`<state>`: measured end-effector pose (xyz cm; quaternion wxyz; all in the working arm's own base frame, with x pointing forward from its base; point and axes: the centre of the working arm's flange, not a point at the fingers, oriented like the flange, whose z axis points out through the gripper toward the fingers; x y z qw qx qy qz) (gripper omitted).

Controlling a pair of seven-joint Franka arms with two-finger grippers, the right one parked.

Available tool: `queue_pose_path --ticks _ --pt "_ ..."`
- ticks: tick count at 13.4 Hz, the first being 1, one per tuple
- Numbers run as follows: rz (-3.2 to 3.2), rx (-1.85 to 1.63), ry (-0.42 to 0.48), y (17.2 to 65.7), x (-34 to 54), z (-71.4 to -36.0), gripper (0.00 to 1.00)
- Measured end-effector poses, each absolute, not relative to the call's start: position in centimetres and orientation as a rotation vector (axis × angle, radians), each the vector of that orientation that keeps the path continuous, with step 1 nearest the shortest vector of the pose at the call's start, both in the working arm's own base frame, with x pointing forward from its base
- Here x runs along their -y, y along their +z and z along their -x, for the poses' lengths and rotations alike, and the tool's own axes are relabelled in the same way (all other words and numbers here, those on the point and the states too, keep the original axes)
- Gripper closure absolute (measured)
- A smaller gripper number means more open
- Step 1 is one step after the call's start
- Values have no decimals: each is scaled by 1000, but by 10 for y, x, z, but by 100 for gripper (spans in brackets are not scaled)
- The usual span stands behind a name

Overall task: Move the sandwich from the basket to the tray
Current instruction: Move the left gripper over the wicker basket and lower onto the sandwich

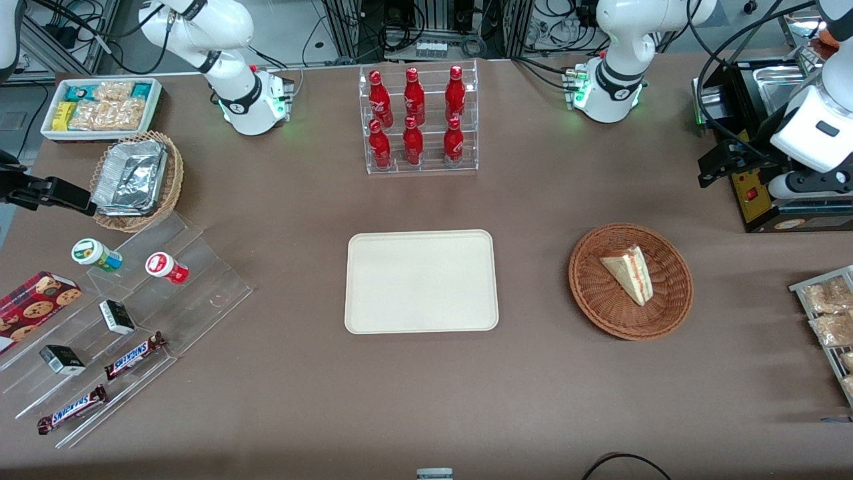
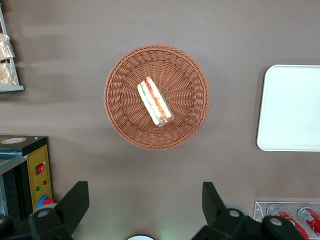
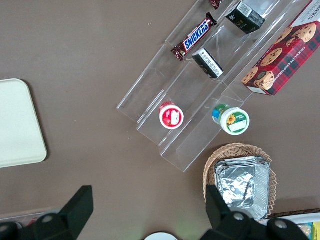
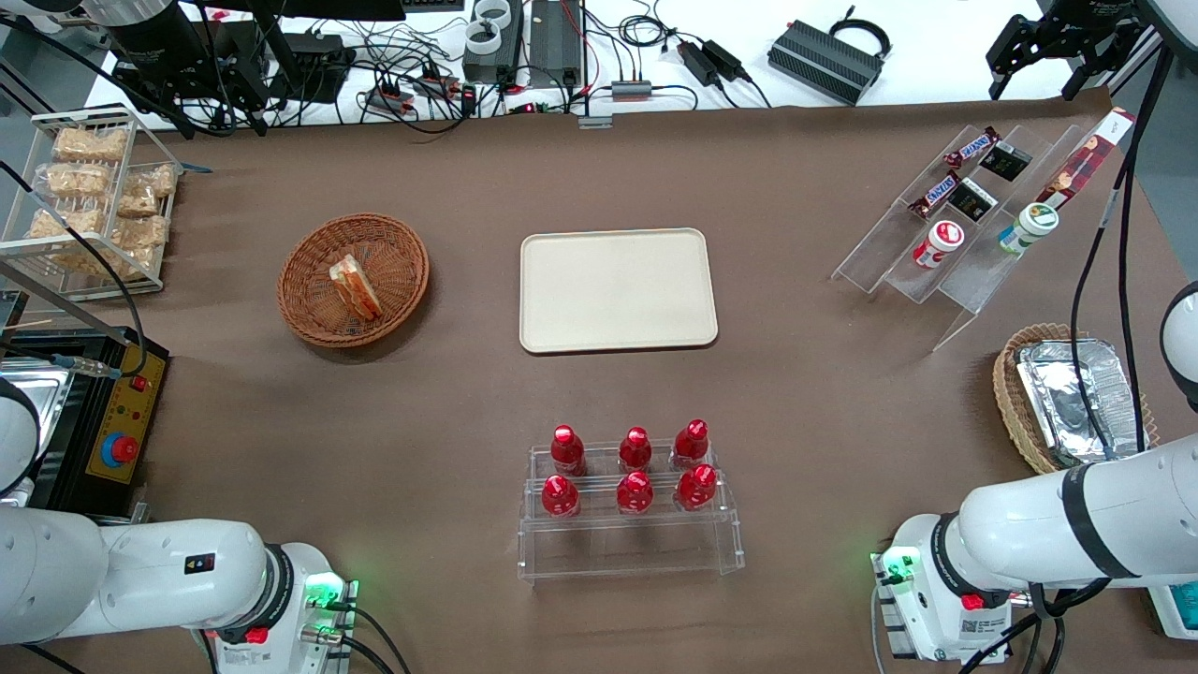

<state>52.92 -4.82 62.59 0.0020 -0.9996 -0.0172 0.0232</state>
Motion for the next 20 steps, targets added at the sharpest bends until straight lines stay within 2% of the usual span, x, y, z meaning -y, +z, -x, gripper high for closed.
queue_pose_path --ticks 5,8,14,18,20 --pt "3121 61 125 608 45 -530 0" --pt "3101 103 151 571 36 -535 0" --pt "3058 527 76 495 47 -540 0" --pt "3024 688 88 454 49 -541 0" --pt "3011 705 140 427 51 -543 0"
